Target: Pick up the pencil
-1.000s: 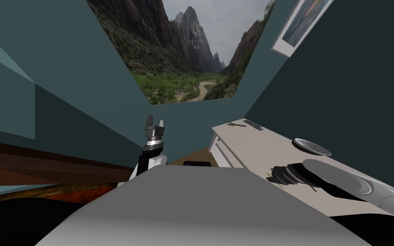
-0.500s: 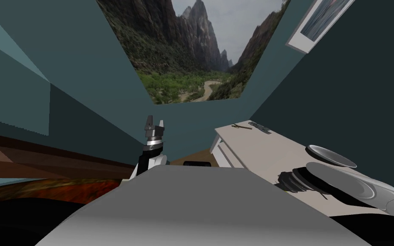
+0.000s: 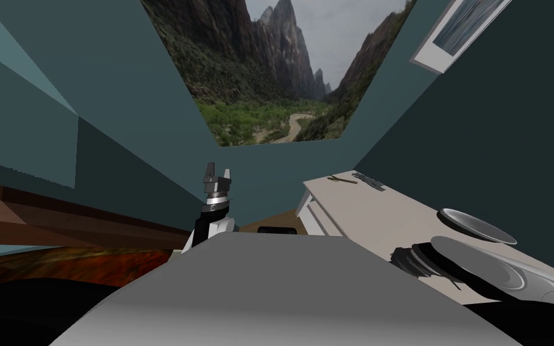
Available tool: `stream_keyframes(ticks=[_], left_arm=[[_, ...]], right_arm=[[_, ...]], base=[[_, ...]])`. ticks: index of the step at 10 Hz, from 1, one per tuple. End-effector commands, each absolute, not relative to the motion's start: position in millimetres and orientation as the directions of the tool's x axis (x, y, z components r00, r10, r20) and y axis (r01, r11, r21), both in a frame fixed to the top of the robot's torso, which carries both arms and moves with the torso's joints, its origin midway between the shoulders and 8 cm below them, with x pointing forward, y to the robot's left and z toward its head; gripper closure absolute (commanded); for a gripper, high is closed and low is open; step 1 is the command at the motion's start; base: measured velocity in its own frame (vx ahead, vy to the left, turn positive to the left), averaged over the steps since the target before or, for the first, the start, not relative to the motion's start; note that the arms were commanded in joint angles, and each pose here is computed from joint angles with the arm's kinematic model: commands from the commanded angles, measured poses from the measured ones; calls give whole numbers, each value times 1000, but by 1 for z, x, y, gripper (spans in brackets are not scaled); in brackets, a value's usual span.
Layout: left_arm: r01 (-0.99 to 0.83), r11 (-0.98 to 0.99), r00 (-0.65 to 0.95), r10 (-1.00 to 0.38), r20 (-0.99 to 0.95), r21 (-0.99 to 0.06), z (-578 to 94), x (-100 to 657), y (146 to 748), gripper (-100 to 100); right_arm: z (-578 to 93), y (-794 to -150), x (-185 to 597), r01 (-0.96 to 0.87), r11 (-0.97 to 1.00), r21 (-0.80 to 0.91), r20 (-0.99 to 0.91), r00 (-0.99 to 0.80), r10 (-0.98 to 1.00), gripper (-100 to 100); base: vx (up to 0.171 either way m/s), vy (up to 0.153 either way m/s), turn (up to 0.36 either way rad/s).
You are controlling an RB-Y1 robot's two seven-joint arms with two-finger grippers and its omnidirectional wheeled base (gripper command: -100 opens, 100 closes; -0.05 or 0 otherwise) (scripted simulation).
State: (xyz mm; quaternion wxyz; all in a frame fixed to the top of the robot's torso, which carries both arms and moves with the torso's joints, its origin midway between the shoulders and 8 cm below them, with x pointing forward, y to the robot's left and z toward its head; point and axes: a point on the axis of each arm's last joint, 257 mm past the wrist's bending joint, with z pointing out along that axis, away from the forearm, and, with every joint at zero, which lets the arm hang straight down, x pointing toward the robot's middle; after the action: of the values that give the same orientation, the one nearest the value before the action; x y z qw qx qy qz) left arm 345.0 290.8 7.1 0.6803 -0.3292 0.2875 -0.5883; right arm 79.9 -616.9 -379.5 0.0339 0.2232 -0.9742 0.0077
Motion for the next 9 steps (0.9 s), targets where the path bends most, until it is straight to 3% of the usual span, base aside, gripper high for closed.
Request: stream_keyframes(ticks=[1,4,5,6,8,9], left_arm=[[611,91,142,-990,-4,-786,7,345,291,0],[611,91,142,-990,-4,-786,7,345,291,0],[611,91,142,-990,-4,-786,7,345,291,0],[611,91,142,-990,-4,-786,7,345,291,0],[611,91,142,-990,-4,-786,7,345,291,0],[611,91,142,-990,-4,-786,7,345,291,0]], right_arm=[[-379,-617,80,-435,900,0,69,-898,-434,100],[-380,-617,80,-434,901,0,69,-899,-433,100],[-380,-617,80,-434,901,0,69,-899,-433,0],[-365,-616,92,-445,896,0,72,-893,-444,100],[-363,-618,94,-447,895,-3,71,-892,-446,100],[-362,-618,95,-446,895,-2,72,-893,-445,0]], base=[[0,0,0],[0,0,0],[0,0,0],[-12,8,-81],[-14,5,-54],[0,0,0]])
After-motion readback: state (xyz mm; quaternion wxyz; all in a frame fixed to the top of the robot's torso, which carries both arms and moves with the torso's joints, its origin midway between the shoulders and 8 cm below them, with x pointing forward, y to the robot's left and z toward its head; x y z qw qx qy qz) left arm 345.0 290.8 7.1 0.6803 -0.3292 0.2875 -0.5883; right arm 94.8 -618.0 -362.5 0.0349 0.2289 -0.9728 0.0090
